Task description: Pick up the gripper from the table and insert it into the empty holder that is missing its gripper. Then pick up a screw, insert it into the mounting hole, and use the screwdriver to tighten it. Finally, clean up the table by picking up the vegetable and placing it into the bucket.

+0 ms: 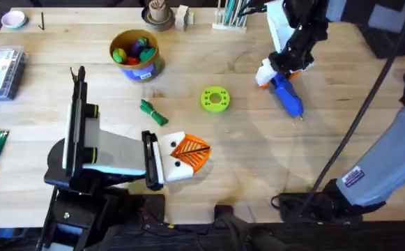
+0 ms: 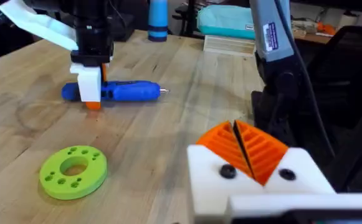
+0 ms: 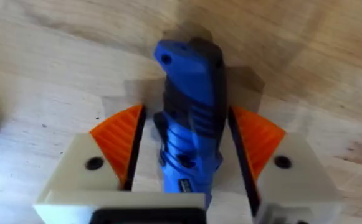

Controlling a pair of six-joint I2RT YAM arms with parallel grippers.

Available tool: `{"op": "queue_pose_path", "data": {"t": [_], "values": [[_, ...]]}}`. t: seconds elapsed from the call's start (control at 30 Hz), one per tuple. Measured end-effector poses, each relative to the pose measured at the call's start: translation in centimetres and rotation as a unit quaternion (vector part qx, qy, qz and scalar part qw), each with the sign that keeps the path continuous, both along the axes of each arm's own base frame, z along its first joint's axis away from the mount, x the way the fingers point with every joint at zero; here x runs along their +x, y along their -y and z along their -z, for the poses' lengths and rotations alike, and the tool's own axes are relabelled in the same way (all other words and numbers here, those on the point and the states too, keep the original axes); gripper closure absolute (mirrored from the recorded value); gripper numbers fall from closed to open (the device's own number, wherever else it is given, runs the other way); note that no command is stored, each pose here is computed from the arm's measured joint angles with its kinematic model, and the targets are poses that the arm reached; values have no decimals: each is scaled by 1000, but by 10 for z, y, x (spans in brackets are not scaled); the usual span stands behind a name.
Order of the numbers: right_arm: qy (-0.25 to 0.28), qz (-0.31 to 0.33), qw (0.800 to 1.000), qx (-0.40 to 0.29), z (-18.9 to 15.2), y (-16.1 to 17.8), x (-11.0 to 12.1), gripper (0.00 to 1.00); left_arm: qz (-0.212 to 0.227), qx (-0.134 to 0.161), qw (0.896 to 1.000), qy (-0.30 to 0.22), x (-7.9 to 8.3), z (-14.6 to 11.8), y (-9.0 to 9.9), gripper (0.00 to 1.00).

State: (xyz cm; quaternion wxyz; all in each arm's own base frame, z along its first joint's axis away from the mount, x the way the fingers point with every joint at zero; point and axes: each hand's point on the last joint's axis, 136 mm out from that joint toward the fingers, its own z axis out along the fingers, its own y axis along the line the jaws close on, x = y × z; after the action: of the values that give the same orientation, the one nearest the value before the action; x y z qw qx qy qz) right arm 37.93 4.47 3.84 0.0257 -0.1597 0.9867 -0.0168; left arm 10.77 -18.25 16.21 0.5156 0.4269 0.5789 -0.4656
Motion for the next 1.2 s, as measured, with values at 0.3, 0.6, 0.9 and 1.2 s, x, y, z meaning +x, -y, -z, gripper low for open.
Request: {"op": "queue_pose_path", "data": {"t": [0.3,0.6,0.9,1.2], "values": [[7,0,1000,0,0,0,3,598,0,0,1000,0,0,0,0,985],[8,-27,999,-15,3,5,6,979,0,0,1000,0,0,0,0,985],[25,-47,996,-69,-14,23,21,980,0,0,1000,0,0,0,0,985],[138,-80,984,-76,-98,18,78,981,-2,0,1000,0,1,0,0,985]]}}
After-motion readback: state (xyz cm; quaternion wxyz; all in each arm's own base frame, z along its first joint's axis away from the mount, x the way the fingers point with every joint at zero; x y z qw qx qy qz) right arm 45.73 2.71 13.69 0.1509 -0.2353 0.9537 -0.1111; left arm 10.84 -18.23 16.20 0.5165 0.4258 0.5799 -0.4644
